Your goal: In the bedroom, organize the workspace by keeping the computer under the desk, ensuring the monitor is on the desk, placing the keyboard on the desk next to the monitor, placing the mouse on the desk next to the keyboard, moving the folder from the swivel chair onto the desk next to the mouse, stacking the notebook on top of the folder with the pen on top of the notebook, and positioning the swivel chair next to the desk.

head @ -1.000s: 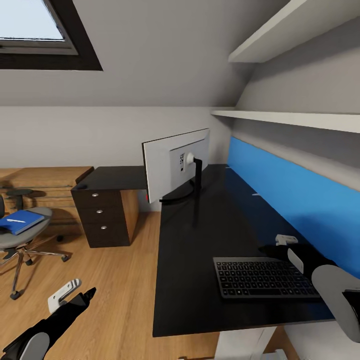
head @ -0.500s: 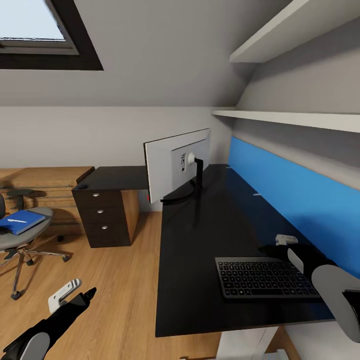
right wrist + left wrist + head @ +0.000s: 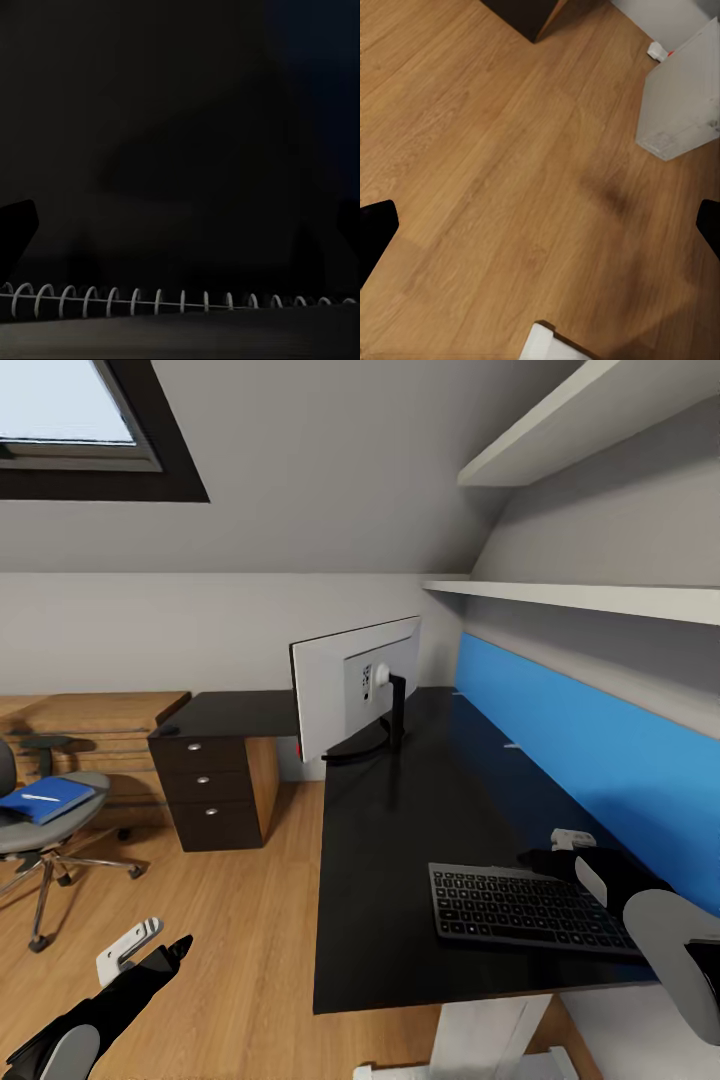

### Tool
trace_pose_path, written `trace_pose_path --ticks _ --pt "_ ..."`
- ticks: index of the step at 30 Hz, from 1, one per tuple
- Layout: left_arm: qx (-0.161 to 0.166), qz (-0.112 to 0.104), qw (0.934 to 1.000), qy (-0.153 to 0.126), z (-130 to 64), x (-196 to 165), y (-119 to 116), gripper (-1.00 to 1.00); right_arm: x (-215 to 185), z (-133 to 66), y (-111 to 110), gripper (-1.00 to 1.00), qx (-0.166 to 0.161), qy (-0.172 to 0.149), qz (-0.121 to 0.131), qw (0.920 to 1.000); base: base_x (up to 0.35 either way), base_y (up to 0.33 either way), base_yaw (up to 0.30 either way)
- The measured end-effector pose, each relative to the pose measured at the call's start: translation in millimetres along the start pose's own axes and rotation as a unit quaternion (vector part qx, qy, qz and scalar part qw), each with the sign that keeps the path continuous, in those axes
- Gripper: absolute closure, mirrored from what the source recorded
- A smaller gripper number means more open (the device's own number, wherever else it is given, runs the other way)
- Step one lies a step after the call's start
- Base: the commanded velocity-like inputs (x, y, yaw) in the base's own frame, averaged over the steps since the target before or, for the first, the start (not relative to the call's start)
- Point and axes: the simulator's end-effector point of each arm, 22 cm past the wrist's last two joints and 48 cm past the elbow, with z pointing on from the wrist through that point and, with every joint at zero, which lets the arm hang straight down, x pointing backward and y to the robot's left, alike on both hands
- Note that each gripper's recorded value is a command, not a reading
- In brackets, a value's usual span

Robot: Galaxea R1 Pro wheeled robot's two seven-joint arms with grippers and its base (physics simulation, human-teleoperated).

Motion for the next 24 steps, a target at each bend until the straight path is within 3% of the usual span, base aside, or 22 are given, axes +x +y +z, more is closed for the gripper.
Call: trace_pose_path --ticks 24 --pt "0.005 0.004 1.0000 0.006 0.5 6.0 -5.9 -1.00 -0.3 -0.2 -0.4 -1.00 0.001 0.000 -0.001 1.0000 -0.034 0.066 0.000"
